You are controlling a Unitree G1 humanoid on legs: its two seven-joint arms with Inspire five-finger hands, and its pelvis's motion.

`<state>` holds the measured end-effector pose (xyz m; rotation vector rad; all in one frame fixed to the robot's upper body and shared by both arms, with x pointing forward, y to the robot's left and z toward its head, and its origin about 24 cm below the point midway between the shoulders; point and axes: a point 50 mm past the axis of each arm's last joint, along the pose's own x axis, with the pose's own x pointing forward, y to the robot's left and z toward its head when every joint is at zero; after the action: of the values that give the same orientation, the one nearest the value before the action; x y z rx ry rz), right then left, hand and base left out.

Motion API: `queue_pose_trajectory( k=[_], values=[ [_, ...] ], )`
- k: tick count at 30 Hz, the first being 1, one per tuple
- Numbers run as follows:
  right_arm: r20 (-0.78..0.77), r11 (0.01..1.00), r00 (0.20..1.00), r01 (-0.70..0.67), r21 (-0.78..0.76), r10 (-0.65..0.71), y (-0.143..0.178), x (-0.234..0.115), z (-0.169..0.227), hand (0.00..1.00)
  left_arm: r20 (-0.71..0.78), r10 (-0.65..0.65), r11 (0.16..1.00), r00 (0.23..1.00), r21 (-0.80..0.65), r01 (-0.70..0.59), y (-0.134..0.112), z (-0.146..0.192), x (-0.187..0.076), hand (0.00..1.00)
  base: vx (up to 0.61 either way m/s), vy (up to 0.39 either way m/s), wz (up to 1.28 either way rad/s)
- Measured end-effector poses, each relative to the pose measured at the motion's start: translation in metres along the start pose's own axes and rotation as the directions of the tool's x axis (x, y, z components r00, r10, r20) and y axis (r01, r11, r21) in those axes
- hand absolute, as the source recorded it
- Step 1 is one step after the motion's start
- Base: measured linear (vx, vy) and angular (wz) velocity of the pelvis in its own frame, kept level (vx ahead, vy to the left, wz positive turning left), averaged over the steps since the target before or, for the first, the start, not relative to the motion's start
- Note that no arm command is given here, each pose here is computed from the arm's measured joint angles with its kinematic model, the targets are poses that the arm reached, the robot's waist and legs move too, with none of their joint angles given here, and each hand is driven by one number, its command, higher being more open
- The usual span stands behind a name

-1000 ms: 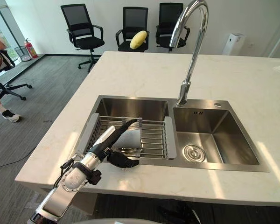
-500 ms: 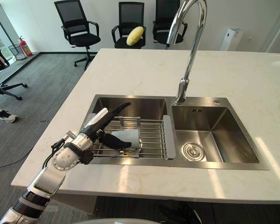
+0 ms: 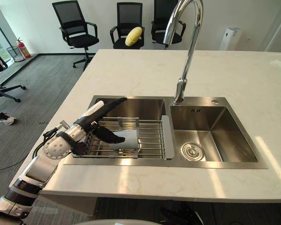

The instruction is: Walk over to the sink, pick up the cup, carry it to the dishwasher, place the cup inside the dishwasher, then close the dishwasher door

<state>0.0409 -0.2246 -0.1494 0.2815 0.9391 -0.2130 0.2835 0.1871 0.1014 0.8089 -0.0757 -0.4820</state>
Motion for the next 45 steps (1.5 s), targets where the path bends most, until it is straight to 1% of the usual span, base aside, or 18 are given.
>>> queue_pose_trajectory(
  k=[3,10,13,19,28,33,45],
  values=[
    [-0.006,1.000,1.000,0.003,0.000,-0.003,-0.001,-0.001,-0.002,1.00,-0.068,-0.034,0.999,0.997,0.013,0.035,-0.004,-0.012,-0.001,1.00,0.00,0.000,0.00],
    [-0.025,1.000,1.000,-0.004,-0.001,0.004,0.001,0.000,-0.004,1.00,-0.138,-0.137,0.985,0.981,0.082,0.149,-0.020,-0.023,0.000,1.00,0.00,0.000,0.00],
    [-0.025,1.000,1.000,-0.007,-0.001,0.006,0.001,0.001,-0.004,1.00,-0.162,-0.148,0.982,0.976,0.095,0.165,-0.023,-0.026,0.000,1.00,0.00,0.000,0.00],
    [-0.040,1.000,0.999,-0.019,-0.013,0.019,0.003,0.002,-0.004,1.00,-0.162,-0.148,0.981,0.976,0.104,0.166,-0.023,-0.026,0.001,1.00,-0.01,0.003,0.03],
    [-0.030,1.000,0.999,-0.023,-0.019,0.022,0.004,0.005,0.001,1.00,-0.152,-0.141,0.967,0.978,0.189,0.169,-0.022,-0.020,0.003,1.00,0.00,0.001,0.05],
    [-0.020,0.999,0.999,-0.030,-0.021,0.030,0.006,0.009,0.006,1.00,-0.150,-0.145,0.966,0.978,0.191,0.172,-0.022,-0.020,0.003,1.00,0.00,0.000,0.00],
    [-0.031,0.999,0.999,-0.029,-0.017,0.028,0.006,0.008,0.004,1.00,-0.148,-0.154,0.959,0.977,0.215,0.184,-0.022,-0.018,0.003,1.00,-0.01,0.000,0.00]
  ],
)
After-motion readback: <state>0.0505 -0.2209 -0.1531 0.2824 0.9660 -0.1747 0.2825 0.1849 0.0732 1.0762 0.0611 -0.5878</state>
